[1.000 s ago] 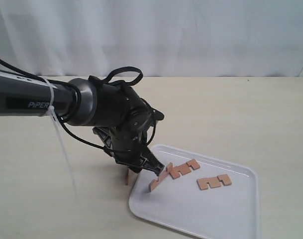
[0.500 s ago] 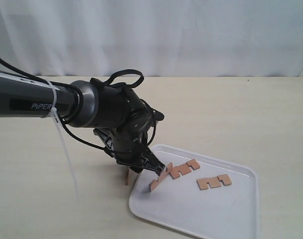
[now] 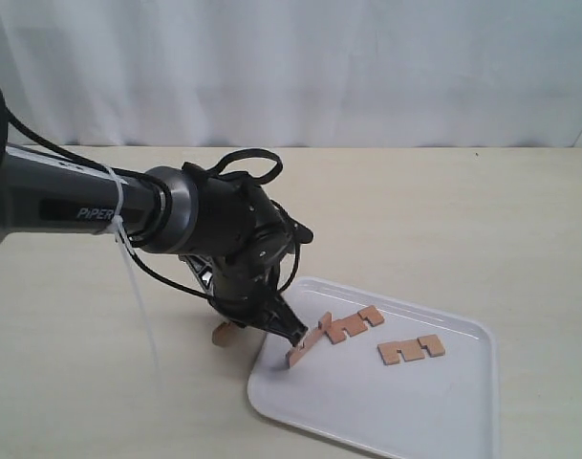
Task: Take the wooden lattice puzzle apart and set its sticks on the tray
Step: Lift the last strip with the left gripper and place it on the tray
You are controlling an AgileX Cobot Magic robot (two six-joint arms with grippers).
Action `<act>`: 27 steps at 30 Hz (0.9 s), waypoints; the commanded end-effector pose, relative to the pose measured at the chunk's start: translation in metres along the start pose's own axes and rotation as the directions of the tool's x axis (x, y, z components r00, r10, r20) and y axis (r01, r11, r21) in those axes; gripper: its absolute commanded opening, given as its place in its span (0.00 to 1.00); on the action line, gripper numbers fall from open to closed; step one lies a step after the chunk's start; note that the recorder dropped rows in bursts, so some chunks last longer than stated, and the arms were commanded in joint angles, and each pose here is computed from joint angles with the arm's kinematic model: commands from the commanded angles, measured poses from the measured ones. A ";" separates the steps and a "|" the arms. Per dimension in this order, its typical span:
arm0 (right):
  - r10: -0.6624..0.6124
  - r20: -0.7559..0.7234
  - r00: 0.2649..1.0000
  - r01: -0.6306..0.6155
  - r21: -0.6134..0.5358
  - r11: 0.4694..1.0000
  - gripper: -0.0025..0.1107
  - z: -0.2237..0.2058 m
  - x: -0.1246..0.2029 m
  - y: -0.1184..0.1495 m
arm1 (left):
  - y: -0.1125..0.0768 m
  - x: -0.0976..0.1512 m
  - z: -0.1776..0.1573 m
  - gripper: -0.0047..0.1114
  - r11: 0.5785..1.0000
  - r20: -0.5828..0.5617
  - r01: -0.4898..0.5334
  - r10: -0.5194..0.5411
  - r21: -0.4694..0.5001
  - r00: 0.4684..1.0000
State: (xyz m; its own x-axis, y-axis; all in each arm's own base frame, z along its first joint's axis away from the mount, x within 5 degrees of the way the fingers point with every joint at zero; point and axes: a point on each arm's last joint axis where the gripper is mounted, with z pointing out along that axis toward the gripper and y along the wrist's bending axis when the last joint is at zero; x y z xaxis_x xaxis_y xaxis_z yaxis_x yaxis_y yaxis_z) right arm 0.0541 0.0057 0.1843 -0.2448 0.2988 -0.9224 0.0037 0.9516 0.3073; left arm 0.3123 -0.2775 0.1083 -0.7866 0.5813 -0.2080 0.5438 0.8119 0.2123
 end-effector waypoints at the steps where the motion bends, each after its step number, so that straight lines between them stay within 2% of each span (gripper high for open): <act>1: -0.007 0.006 1.000 0.007 -0.005 1.000 0.06 0.000 0.000 0.000 | 0.013 -0.004 -0.024 0.04 0.997 0.027 -0.034 0.036 -0.065 0.999; 4: -0.007 0.006 1.000 0.007 -0.005 1.000 0.06 0.000 0.000 0.000 | 0.019 -0.007 -0.053 0.04 0.998 0.088 -0.013 0.018 -0.059 0.996; 6: -0.007 0.006 1.000 0.007 -0.005 1.000 0.06 0.000 0.000 0.000 | 0.015 -0.011 -0.080 0.04 1.000 0.175 0.001 0.001 -0.014 0.985; 8: -0.007 0.006 1.000 0.007 -0.005 1.000 0.06 0.000 0.000 0.000 | 0.002 -0.014 -0.103 0.04 0.998 0.271 -0.002 -0.013 0.058 0.963; 12: -0.007 0.006 1.000 0.007 -0.005 1.000 0.06 0.000 0.000 0.000 | -0.035 -0.016 -0.118 0.04 0.985 0.385 -0.084 0.019 0.153 0.923; 15: -0.007 0.006 1.000 0.007 -0.005 1.000 0.06 0.000 0.000 0.000 | -0.064 -0.015 -0.114 0.04 0.971 0.426 -0.146 0.053 0.190 0.903; 18: -0.007 0.006 1.000 0.007 -0.005 1.000 0.06 0.000 0.000 0.000 | -0.085 -0.014 -0.103 0.04 0.962 0.421 -0.183 0.083 0.204 0.903; 27: -0.007 0.006 1.000 0.007 -0.005 1.000 0.06 0.000 0.000 0.000 | -0.123 -0.011 -0.054 0.04 0.953 0.294 -0.221 0.155 0.206 0.943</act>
State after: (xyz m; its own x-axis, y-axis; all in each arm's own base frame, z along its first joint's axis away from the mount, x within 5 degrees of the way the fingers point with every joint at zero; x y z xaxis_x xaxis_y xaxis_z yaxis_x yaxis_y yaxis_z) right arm 0.0541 0.0057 0.1843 -0.2448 0.2988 -0.9224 0.0037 0.9516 0.3073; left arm 0.2417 -0.3801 0.1452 -0.5703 0.6800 -0.4608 0.7434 0.6659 0.0626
